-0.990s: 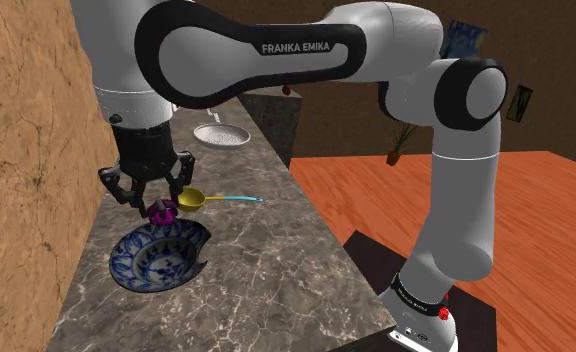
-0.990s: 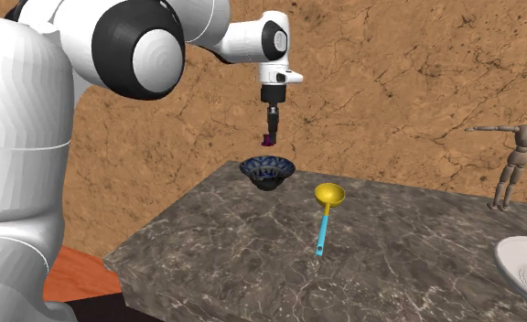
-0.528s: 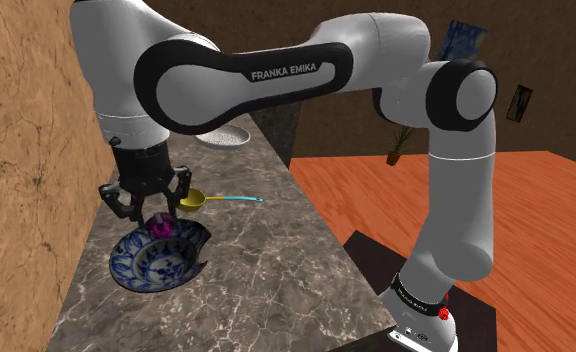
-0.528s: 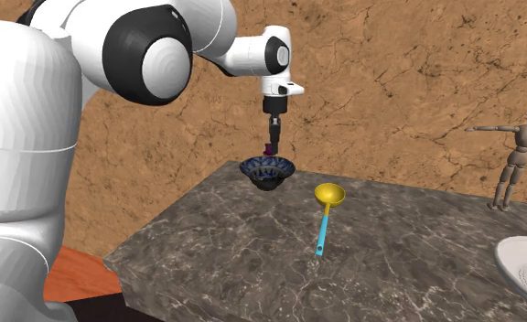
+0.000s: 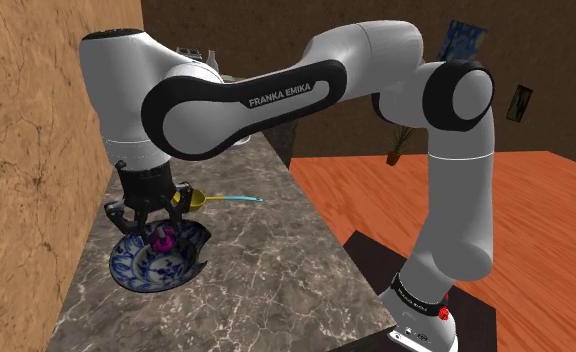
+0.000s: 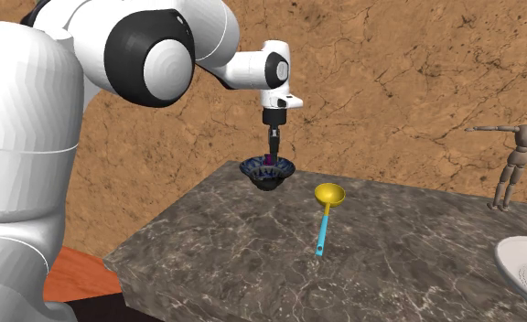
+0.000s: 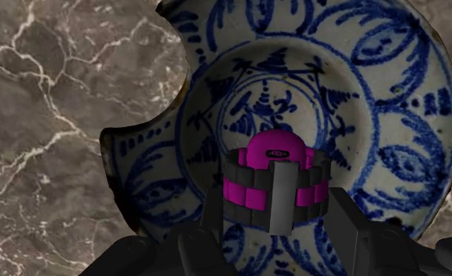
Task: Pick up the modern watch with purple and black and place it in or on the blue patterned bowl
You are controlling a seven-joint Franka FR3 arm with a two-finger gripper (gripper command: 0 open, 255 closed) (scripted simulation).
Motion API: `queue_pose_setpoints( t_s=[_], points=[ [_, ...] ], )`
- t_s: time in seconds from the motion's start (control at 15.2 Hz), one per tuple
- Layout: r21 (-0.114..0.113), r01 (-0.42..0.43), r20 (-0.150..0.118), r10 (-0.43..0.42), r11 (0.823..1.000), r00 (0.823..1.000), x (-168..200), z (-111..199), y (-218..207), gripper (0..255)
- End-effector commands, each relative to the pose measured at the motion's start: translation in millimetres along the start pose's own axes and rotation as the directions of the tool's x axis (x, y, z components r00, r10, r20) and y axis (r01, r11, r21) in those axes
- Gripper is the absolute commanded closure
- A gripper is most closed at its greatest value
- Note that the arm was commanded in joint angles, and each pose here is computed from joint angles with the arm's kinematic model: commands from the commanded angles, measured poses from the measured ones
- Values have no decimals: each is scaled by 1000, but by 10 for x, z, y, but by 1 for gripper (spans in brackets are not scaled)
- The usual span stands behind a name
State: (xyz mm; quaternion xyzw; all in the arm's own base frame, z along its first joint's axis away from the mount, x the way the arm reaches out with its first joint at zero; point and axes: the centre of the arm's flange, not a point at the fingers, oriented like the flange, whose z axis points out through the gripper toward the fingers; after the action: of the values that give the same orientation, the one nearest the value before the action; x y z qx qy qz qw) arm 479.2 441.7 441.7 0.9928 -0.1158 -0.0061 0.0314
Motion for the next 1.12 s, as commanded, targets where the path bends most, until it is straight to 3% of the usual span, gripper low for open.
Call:
queue_pose_setpoints(
  t_s=[0.0,0.26,0.33,0.66,0.92,1.06],
  points=[
    [0,0,0,0,1000,1000,1,7,-3,255],
    [0,0,0,0,1000,1000,1,7,-3,255],
    [0,0,0,0,1000,1000,1,7,-3,0],
    [0,0,0,0,1000,1000,1,7,-3,0],
    [0,0,0,0,1000,1000,1,-493,-3,0],
    [0,0,0,0,1000,1000,1,-493,-3,0]
  ],
)
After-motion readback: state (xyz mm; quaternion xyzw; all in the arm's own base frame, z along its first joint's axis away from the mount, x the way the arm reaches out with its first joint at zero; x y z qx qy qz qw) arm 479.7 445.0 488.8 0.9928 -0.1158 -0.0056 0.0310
